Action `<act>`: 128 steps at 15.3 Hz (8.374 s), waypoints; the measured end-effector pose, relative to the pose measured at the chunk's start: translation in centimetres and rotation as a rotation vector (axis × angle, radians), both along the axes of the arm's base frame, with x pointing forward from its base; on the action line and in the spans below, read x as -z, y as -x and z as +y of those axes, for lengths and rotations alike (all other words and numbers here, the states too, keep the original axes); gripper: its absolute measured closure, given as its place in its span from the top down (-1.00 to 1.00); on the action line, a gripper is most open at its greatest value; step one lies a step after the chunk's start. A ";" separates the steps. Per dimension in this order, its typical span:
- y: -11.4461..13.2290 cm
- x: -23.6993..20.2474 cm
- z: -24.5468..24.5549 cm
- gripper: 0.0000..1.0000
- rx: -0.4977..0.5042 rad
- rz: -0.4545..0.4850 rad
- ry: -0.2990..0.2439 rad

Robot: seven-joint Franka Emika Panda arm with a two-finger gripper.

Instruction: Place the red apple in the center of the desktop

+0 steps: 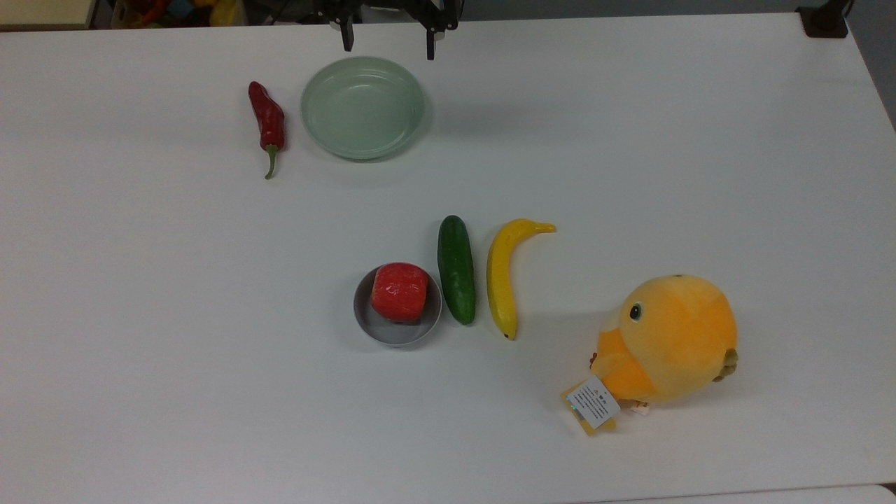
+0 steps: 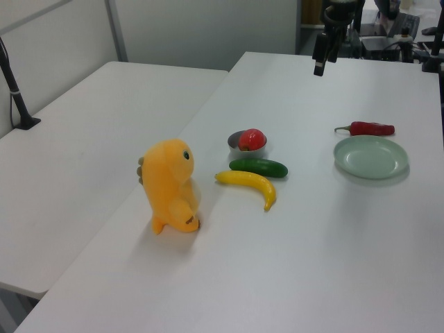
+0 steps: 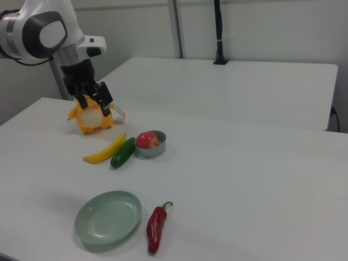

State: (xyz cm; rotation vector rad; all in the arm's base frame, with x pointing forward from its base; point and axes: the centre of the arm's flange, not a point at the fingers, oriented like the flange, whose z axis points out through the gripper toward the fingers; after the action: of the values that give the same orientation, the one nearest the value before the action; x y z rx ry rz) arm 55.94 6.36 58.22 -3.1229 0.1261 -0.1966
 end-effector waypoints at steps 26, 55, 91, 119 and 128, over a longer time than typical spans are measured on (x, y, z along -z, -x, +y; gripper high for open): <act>-10.0 7.1 -0.8 1.00 -0.012 -0.197 -0.070; -17.2 23.3 1.9 1.00 -0.120 -0.136 0.043; -5.5 17.3 -3.3 0.49 -0.352 0.017 0.001; -6.8 12.8 -3.0 1.00 -0.197 -0.066 0.018; -2.1 2.0 -2.3 1.00 0.105 -0.025 -0.017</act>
State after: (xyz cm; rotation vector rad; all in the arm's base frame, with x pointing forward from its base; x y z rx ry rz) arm 58.04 4.10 56.25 -3.0977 0.2904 -0.2348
